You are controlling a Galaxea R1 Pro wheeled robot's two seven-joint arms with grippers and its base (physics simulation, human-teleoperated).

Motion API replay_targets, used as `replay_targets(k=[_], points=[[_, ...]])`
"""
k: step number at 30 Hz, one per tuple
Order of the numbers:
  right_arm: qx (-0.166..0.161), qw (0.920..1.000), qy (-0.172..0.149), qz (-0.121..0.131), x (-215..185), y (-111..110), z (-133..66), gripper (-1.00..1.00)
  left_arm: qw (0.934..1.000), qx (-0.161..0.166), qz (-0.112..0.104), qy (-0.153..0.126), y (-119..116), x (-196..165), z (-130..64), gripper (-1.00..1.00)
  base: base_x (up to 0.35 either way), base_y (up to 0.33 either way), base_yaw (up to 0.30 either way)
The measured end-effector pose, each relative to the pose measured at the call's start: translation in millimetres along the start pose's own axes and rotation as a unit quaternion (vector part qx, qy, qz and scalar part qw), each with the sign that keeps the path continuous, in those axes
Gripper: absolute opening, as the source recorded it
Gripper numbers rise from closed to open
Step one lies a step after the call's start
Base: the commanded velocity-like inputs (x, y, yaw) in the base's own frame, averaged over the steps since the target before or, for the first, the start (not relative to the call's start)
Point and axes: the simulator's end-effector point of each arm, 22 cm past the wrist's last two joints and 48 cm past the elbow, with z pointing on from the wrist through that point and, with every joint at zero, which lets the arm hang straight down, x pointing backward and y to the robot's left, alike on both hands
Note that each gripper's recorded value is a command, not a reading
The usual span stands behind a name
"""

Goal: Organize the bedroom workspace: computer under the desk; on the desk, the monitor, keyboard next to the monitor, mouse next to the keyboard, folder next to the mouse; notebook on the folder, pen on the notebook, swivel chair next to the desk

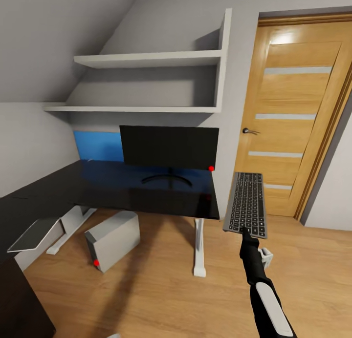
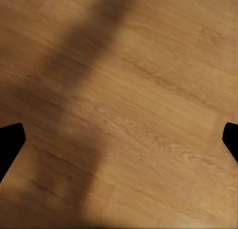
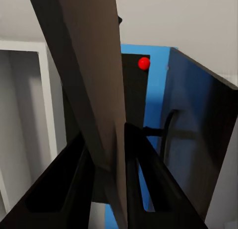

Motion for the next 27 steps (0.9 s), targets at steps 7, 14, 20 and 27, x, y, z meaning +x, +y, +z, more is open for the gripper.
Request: replay_targets(k=[7,14,20,27], points=[[-0.007,1.0000,-0.003,0.001,-2,6,-6.0,-1.00,1.0000,0.000,0.000,0.000,0,0,0.2,1.00,0.235,0.163,0.000],[-0.011,0.9998,-0.009,0.010,1,12,-19.2,-1.00,1.0000,0.000,0.000,0.000,0,0,0.4,1.00,0.031,0.160,0.000],[-0.006,0.9989,-0.047,0.000,-16,9,-21.5,-1.00,1.0000,0.000,0.000,0.000,0,0,0.4,1.00,0.001,0.019,-0.024],[-0.001,0.9988,-0.049,-0.001,-17,7,-21.6,-1.00,1.0000,0.000,0.000,0.000,0,0,0.5,1.00,0.000,0.124,-0.237]])
